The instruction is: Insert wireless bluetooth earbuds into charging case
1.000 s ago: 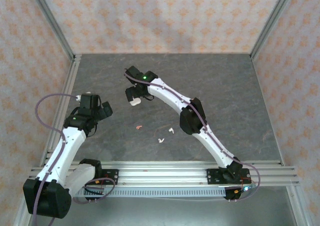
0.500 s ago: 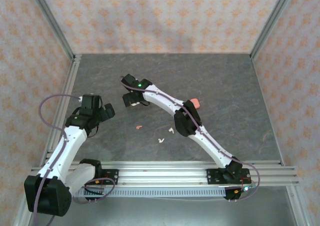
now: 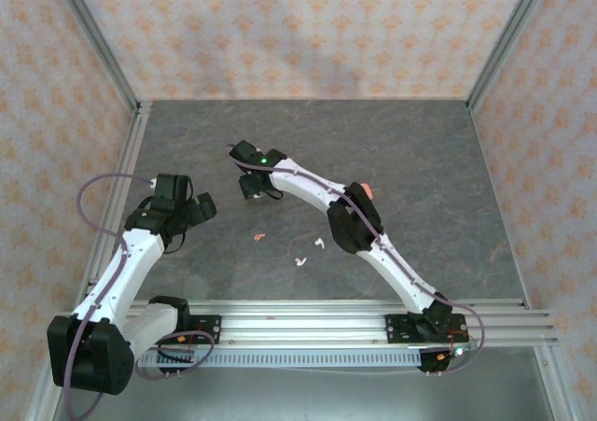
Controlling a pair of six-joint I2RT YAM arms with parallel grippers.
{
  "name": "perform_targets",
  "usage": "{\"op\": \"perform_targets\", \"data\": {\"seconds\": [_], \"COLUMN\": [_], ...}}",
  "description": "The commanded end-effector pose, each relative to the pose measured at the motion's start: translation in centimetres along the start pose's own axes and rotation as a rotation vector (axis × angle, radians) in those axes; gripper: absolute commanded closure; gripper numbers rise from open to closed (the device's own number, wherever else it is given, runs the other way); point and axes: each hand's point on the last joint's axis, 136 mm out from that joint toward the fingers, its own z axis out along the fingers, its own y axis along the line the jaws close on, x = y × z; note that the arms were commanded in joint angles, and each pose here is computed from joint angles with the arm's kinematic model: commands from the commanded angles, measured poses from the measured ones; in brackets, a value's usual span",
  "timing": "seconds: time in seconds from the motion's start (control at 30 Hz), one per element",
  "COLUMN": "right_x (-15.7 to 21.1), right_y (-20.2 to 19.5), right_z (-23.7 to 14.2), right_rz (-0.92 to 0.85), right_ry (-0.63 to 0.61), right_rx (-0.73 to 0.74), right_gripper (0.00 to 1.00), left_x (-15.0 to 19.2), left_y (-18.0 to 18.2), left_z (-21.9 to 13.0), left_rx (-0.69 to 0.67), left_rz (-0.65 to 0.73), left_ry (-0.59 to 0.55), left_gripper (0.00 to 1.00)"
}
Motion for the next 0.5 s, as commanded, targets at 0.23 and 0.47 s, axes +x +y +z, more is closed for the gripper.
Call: {"op": "perform_targets", "data": {"seconds": [0.23, 0.47], "right_x": [-2.1, -4.4], "right_y": [-1.6, -4.6], "right_z": [-6.8, -14.0], "right_rz": [0.383, 0.617], "right_ry": [-0.058, -0.262], "right_rx": [-0.242, -0.384], "right_gripper": [0.41, 0.41], "left_x": [-0.5, -1.6], "left_y": [-7.4, -13.4], "left_z": [-2.6, -6.4], "left_rx": [0.432, 0.662], "left_rz": [0.060, 0.148], "left_ry": [-0.013, -0.133], "left_gripper": [0.00, 0.00]}}
